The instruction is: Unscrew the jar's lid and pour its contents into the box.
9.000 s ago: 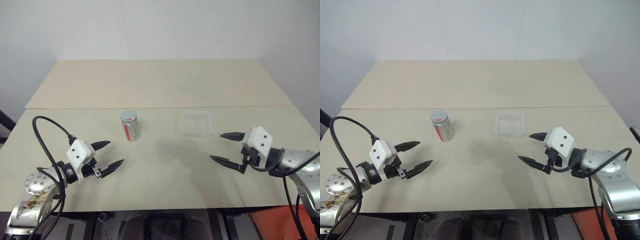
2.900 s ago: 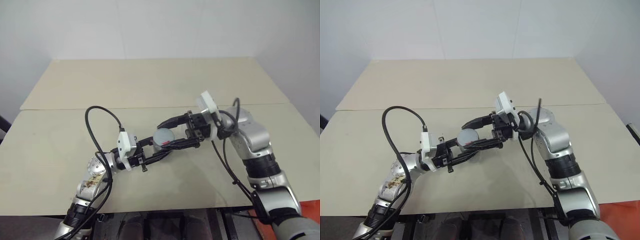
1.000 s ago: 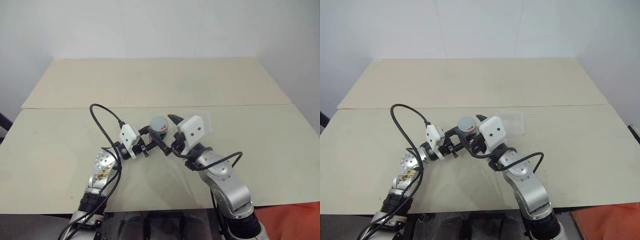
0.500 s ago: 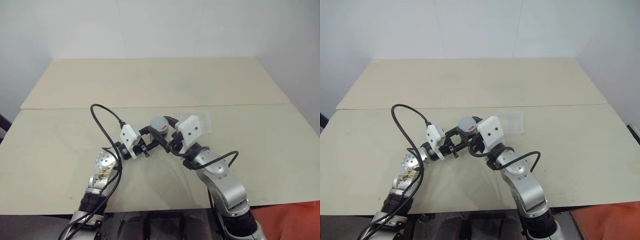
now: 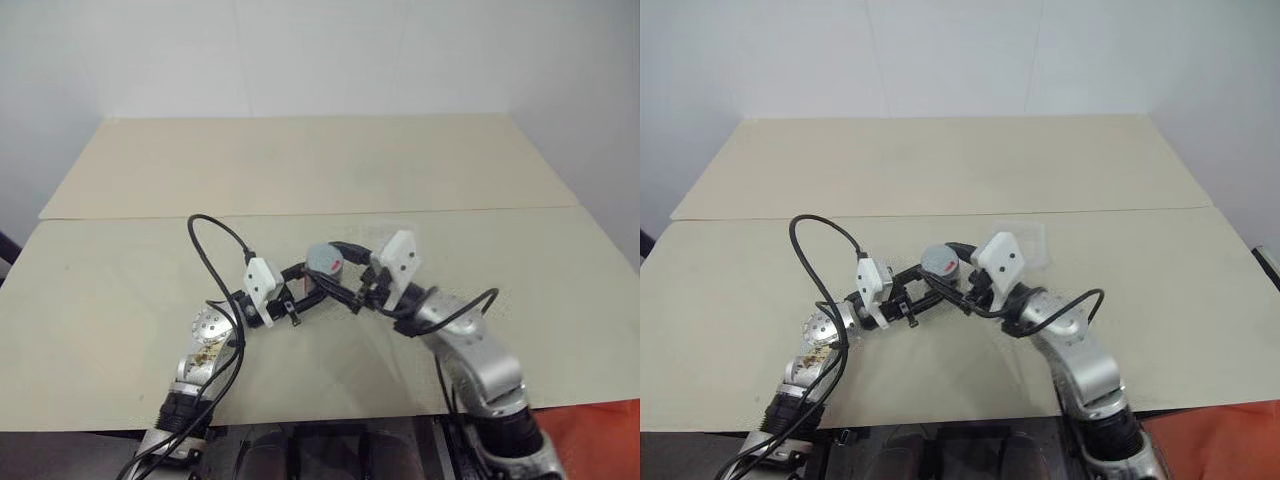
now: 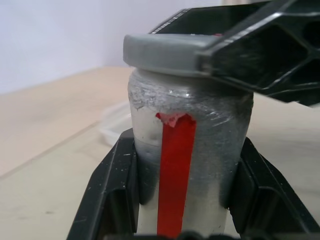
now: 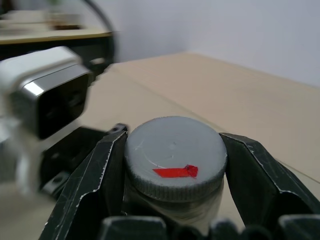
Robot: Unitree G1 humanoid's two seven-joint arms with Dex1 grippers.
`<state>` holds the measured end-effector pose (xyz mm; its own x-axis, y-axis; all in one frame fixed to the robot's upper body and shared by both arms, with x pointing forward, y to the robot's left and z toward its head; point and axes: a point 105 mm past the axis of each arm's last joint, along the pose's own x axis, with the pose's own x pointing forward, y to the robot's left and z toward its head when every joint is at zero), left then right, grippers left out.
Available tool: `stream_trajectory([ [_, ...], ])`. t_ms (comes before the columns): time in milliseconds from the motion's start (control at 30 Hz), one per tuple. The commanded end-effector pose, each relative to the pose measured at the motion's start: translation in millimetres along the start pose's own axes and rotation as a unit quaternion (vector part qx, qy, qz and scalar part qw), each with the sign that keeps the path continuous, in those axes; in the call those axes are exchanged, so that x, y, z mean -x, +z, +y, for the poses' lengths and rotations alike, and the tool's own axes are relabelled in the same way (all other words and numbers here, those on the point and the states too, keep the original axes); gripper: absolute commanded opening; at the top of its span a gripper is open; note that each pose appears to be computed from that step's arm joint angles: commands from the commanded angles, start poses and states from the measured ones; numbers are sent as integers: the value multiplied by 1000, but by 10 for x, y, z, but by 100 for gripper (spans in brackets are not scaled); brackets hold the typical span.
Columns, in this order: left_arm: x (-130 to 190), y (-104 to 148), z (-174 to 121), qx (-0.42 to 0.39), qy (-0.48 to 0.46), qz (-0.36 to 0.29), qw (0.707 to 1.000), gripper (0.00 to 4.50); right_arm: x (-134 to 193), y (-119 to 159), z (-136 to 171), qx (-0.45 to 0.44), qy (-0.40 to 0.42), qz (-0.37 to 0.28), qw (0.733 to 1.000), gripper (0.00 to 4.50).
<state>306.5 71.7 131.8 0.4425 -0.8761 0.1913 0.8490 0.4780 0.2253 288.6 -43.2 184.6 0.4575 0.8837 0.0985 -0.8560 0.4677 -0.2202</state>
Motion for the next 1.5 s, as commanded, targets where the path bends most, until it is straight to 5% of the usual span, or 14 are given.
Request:
stream_trajectory([
  [33, -52, 222, -91, -13, -28, -38, 999, 190, 45, 77, 97, -1, 144, -14, 989, 278],
  [133, -51, 245, -152, -10, -43, -40, 998, 190, 113, 22, 129, 24, 279, 19, 960, 278],
  [333, -86, 268, -223, -10, -52, -45, 998, 190, 54, 52, -7, 1, 415, 29, 909, 278],
  [700, -116, 291, -243, -10, -53, -51, 997, 190, -23, 18, -73, 16, 453, 48, 890, 278],
  [767, -113, 283, -236, -11, -52, -49, 997, 190, -18, 45, -130, 6, 441, 39, 897, 278],
  [800, -109, 271, -235, -11, -52, -47, 997, 190, -1, 83, -163, 1, 434, 29, 900, 350],
  [933, -103, 251, -230, -10, -51, -44, 998, 190, 78, 220, -273, 23, 399, -8, 917, 447],
  [1167, -77, 230, -206, -10, -47, -38, 998, 190, 338, 533, -288, 81, 300, -57, 949, 447],
  [1300, -81, 196, -170, -12, -37, -32, 999, 190, 310, 717, -391, 89, 122, -90, 984, 447],
  [1500, -101, 165, -101, -18, -24, -26, 999, 190, 213, 580, -9, 83, -13, -69, 994, 447],
])
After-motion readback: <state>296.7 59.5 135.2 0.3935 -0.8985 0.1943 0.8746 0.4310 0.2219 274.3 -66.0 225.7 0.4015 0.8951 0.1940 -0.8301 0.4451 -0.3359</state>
